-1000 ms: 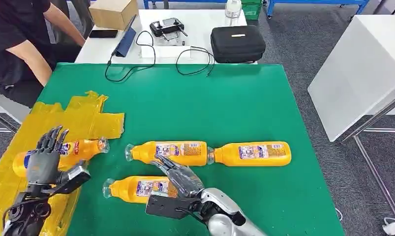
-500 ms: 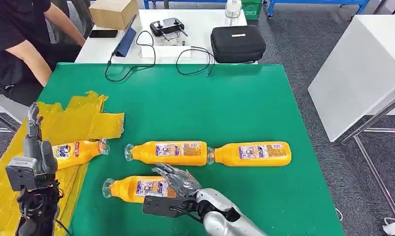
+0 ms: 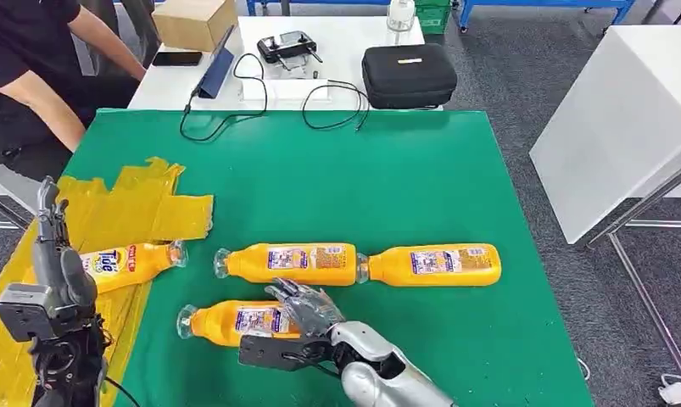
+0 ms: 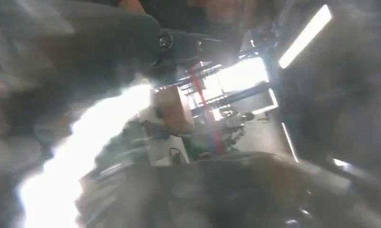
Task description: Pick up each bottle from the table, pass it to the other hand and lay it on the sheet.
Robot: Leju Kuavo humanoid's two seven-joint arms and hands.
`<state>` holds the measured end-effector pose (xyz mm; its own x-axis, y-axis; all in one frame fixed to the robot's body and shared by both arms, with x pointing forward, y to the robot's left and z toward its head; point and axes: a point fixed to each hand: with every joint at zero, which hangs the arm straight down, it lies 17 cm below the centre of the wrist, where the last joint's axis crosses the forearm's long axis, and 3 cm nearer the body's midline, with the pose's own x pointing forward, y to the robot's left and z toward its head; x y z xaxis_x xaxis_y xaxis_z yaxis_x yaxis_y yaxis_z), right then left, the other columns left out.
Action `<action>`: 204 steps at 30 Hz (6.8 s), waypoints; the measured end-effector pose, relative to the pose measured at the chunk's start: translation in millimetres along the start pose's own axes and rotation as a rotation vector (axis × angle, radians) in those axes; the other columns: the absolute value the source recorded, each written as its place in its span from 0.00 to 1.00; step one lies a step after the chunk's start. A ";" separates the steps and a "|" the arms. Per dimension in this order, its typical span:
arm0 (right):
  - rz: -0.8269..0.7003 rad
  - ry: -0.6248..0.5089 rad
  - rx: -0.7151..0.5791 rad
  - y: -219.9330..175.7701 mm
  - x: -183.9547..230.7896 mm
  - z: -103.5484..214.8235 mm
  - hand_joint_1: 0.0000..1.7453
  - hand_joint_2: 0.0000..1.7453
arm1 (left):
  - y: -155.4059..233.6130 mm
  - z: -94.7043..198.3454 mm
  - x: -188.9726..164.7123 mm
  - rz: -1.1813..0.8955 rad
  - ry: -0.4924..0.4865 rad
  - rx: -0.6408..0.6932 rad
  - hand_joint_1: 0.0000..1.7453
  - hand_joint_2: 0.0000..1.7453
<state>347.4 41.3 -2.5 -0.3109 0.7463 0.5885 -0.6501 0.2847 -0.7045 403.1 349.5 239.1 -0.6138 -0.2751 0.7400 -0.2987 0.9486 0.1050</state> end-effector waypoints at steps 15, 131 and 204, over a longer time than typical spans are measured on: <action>0.111 0.049 0.182 33.5 -3.1 -24.3 1.00 1.00 | -9.6 -12.7 13.9 0.069 -0.026 0.011 0.00 0.00; -0.260 -0.495 -0.373 -99.6 139.9 32.5 1.00 1.00 | -122.3 52.1 16.7 1.167 0.471 -0.116 1.00 1.00; -0.356 -0.400 -0.554 -137.1 61.1 88.2 0.00 0.00 | 32.8 -38.3 1.0 -0.907 -0.060 -0.048 1.00 1.00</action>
<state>356.4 -5.2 165.1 -0.4441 0.3089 0.8411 -0.3484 0.8053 -0.4797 420.7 386.4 268.7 -0.1956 -0.9254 0.3245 -0.6555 0.3695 0.6586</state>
